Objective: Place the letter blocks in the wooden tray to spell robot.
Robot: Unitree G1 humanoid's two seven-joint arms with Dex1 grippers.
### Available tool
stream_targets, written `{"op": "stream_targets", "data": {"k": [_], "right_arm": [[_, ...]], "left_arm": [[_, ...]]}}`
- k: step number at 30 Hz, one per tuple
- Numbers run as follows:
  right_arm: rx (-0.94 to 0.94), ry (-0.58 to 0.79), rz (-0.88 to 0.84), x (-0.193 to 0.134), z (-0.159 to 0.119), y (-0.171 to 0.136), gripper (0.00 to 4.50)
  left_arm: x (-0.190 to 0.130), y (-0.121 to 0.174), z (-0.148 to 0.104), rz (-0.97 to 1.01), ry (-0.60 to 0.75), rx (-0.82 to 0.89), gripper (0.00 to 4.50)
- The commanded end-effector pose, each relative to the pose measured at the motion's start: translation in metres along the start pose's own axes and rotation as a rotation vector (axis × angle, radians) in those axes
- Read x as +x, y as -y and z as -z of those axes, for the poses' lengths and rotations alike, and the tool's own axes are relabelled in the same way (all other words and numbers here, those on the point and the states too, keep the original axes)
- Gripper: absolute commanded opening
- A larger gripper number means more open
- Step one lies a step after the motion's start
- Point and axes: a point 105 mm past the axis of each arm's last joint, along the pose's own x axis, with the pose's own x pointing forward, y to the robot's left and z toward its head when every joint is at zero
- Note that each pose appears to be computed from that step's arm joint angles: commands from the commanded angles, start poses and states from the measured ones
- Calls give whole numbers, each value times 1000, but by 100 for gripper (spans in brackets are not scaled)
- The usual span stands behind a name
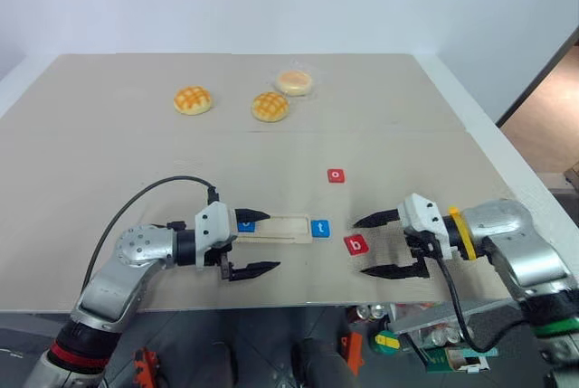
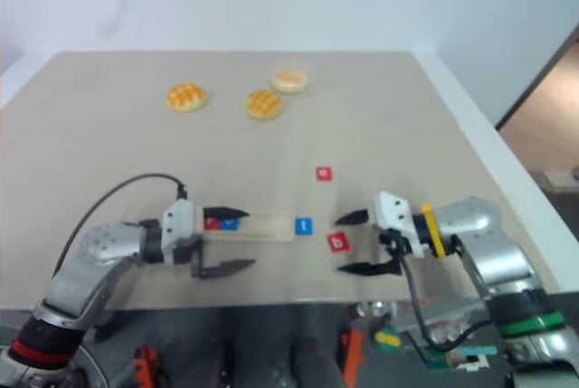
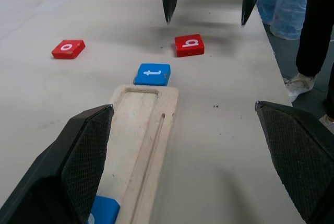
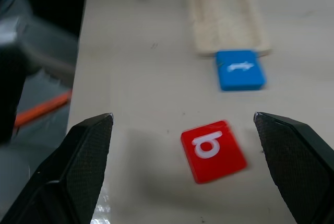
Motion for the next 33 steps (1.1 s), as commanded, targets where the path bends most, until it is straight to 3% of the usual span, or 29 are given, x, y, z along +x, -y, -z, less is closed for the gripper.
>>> {"op": "stream_targets", "data": {"k": [1, 6, 7, 15, 33], "right_arm": [[-62, 35, -21, 5, -6, 11, 446], [-103, 23, -54, 13, 4, 15, 446], [-102, 22, -57, 13, 6, 15, 423], [-32, 11, -62, 8, 23, 8, 423], [85, 76, 25, 3, 20, -11, 423]], "left_arm": [[-5, 3, -8, -23, 11, 34, 450], [-9, 1, -7, -54, -3, 31, 450], [-10, 1, -7, -57, -5, 30, 450], [-11, 3, -8, -60, -4, 27, 450], [-6, 0, -15, -25, 28, 23, 450]]}}
